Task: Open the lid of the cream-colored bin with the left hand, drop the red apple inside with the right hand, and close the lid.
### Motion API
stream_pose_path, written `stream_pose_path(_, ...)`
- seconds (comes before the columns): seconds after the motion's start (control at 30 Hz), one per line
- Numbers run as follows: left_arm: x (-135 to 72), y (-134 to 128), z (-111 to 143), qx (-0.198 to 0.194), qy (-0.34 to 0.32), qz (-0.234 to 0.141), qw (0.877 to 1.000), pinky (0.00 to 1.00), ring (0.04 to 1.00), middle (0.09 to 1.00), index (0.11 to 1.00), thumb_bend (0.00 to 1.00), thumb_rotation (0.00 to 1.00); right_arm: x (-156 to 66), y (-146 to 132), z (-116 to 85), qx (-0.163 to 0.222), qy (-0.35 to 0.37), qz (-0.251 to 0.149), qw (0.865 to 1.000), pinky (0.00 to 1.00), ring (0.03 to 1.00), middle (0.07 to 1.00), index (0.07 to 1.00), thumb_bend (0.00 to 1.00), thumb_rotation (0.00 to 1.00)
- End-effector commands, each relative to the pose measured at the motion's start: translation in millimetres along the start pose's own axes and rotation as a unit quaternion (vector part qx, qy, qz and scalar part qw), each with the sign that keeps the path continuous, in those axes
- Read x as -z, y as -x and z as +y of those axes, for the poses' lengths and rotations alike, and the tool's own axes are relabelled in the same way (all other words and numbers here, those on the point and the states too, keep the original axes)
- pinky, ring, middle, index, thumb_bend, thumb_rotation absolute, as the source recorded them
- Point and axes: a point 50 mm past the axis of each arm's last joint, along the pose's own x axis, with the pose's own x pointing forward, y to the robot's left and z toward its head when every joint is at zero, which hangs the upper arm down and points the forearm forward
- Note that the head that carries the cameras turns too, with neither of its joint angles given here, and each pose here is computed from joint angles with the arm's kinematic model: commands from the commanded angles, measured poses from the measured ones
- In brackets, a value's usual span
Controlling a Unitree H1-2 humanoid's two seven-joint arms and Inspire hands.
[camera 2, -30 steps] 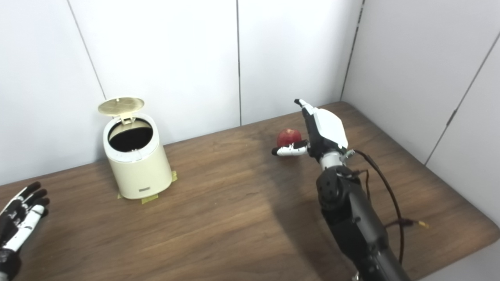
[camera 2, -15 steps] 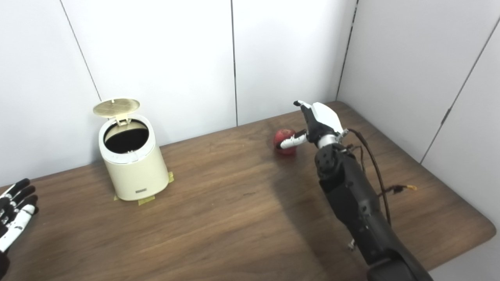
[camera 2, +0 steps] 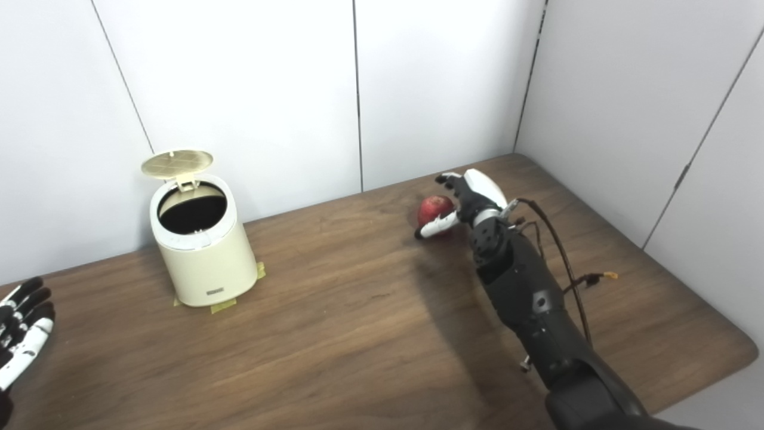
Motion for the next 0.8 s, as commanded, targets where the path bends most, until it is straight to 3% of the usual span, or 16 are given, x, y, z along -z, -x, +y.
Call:
stream_pose_path(0.0, -23, -5, 6, -0.008, -0.012, -0.039, 0.999, 0.91, 0.913, 0.904, 0.921, 0.24, 0.31, -29, -10, -30, 0.051, 0.003, -0.047, 0.998, 0.76, 0.865, 0.856, 0.833, 0.87, 0.18)
stream_pose_path(0.27, -25, -6, 6, -0.01, 0.0, -0.042, 0.999, 0.85, 0.885, 0.892, 0.905, 0.22, 0.23, -30, -9, -26, 0.039, 0.036, -0.051, 0.997, 0.74, 0.869, 0.865, 0.823, 0.89, 0.23)
stream_pose_path(0.5, -28, -4, 4, -0.013, -0.008, -0.04, 0.999, 0.86, 0.885, 0.887, 0.902, 0.24, 0.27, -26, -9, -20, 0.039, 0.062, -0.047, 0.996, 0.67, 0.797, 0.829, 0.817, 0.88, 0.2)
stream_pose_path(0.77, -30, -5, 4, -0.012, -0.005, -0.044, 0.999, 0.84, 0.883, 0.887, 0.899, 0.23, 0.25, -26, -11, -20, 0.037, 0.079, -0.048, 0.995, 0.7, 0.776, 0.791, 0.787, 0.86, 0.19)
